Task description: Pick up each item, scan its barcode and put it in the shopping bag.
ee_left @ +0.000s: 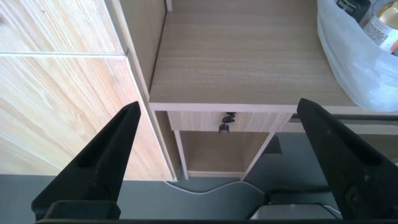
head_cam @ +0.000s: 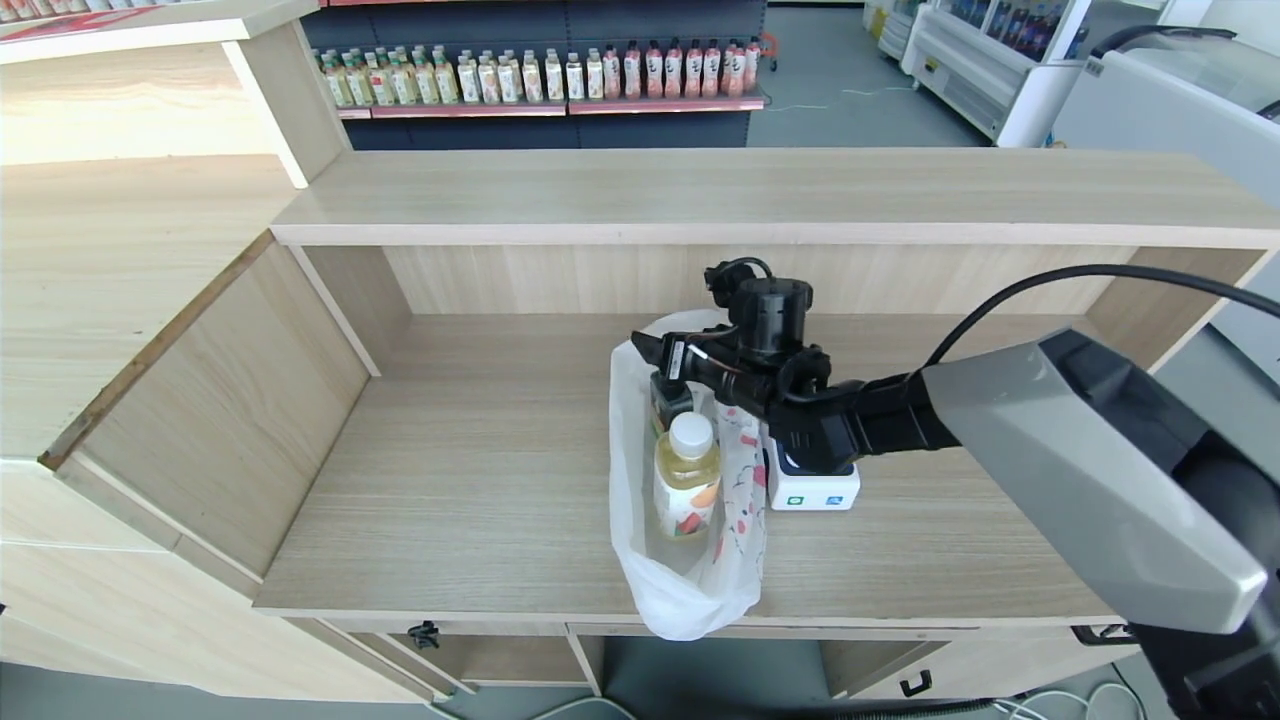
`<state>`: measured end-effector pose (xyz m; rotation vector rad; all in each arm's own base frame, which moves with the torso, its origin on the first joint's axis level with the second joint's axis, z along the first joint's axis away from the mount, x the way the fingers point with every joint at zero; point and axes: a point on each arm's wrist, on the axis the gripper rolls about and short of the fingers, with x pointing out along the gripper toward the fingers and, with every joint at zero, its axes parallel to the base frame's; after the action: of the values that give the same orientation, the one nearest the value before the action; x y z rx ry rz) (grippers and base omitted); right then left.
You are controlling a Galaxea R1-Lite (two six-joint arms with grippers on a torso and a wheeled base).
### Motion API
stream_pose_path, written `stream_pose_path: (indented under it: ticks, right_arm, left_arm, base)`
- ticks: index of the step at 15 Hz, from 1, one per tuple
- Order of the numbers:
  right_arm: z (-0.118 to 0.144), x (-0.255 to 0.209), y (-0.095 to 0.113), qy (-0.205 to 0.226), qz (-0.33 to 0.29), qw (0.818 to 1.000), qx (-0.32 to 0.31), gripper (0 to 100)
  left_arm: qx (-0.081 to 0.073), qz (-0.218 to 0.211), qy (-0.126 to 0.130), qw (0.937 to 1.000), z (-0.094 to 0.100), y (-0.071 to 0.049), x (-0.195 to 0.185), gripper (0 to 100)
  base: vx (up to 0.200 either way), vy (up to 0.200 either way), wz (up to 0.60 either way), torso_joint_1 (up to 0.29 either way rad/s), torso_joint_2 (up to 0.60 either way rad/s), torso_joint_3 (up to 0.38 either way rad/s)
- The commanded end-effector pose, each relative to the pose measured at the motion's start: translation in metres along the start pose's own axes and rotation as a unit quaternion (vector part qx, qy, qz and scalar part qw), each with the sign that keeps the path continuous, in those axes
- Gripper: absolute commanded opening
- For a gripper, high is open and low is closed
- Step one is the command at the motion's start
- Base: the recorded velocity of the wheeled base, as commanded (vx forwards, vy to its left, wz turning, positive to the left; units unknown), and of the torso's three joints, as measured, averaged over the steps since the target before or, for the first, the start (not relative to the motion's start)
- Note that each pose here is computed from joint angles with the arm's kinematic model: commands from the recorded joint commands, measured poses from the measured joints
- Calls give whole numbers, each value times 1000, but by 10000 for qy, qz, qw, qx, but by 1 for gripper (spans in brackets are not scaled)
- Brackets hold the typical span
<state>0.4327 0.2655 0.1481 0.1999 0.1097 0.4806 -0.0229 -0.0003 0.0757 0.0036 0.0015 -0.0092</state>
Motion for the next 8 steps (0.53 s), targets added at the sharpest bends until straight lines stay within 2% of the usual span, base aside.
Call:
stream_pose_path:
  ticks: [1, 3, 4, 5, 8]
  right_arm:
    - [48, -21, 7, -398, 72, 9991, 135, 100]
    - [70, -38, 2, -420, -27, 9991, 99, 100]
    - [99, -66, 1, -428, -98, 9990, 54, 100]
    - [114, -84, -6, -411, -246, 9988, -37, 100]
    - [158, -170, -28, -402, -1197, 9903, -579, 100]
  left_arm:
    - [-3, 0, 0, 10000, 0, 0, 0, 100]
    - [5, 0, 0, 10000, 0, 0, 0, 100]
    - [13, 0, 0, 10000, 0, 0, 0, 100]
    - [13, 0, 0, 10000, 0, 0, 0, 100]
    - [-3, 0, 0, 10000, 0, 0, 0, 100]
  base:
    - [0, 0, 0, 0, 0, 0]
    - [0, 0, 0, 0, 0, 0]
    - [0, 0, 0, 0, 0, 0]
    - [0, 0, 0, 0, 0, 0]
    - [0, 0, 0, 0, 0, 0]
